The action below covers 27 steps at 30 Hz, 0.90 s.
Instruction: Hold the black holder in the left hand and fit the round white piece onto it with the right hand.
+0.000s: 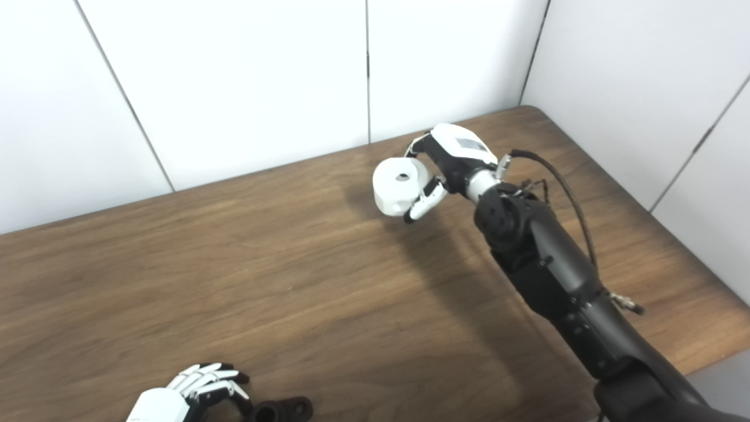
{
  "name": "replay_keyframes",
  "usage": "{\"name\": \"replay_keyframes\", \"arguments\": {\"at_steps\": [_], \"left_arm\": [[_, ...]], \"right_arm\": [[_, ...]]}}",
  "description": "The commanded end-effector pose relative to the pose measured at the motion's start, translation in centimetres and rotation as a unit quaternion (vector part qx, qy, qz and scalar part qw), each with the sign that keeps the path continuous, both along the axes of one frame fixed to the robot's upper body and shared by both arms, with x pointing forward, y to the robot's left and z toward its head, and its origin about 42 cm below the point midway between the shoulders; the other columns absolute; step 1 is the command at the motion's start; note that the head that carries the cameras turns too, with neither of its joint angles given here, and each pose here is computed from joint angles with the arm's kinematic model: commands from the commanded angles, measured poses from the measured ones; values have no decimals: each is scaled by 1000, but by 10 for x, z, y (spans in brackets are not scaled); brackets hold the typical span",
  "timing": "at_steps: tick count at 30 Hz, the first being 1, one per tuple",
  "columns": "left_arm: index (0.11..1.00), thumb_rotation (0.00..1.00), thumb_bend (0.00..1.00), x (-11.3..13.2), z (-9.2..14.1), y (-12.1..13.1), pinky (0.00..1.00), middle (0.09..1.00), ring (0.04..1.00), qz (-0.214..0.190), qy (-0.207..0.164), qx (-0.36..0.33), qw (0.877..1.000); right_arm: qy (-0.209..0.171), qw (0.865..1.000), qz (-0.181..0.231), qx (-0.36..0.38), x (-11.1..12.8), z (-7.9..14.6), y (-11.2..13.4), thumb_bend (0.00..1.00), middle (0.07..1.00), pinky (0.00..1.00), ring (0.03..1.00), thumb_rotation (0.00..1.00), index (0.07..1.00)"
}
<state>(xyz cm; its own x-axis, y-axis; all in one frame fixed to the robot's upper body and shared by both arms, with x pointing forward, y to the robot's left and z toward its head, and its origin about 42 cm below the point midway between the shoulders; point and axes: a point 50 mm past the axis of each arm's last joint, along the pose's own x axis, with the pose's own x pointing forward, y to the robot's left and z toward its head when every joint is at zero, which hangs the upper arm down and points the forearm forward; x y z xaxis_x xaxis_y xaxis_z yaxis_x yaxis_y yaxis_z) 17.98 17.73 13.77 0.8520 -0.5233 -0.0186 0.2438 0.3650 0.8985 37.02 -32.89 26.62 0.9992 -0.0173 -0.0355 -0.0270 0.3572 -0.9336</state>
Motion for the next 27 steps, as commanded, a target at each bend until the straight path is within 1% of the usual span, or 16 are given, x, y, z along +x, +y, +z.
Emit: {"name": "replay_keyframes", "arguments": {"at_steps": [1,5,10,14,20,25,27], "left_arm": [[486,54,522,-9,-11,0,849,735,801,0,43,33,999],[487,55,522,-9,-8,-5,854,741,806,0,45,35,998],[488,57,521,-8,-5,-15,857,752,817,0,45,46,998],[489,55,520,-7,-9,-23,879,762,830,1,47,42,998],[489,55,518,-2,-13,-31,910,773,849,3,48,43,998],[489,56,517,2,-14,-32,915,775,851,3,43,50,998],[489,56,517,4,-14,-31,912,773,849,3,40,50,998]], "right_arm": [[-31,999,7,-21,-7,27,0,522,834,897,940,146,485],[-30,999,33,-24,-23,36,8,524,824,874,928,147,485],[-25,998,61,-8,-42,43,19,525,822,864,916,144,485],[-10,997,78,11,-60,43,31,524,830,873,933,142,484],[11,995,99,8,-85,40,42,524,822,873,922,146,484],[18,994,106,25,-102,37,50,525,812,926,913,146,483],[22,993,111,33,-109,36,54,524,818,896,922,146,483]]}}
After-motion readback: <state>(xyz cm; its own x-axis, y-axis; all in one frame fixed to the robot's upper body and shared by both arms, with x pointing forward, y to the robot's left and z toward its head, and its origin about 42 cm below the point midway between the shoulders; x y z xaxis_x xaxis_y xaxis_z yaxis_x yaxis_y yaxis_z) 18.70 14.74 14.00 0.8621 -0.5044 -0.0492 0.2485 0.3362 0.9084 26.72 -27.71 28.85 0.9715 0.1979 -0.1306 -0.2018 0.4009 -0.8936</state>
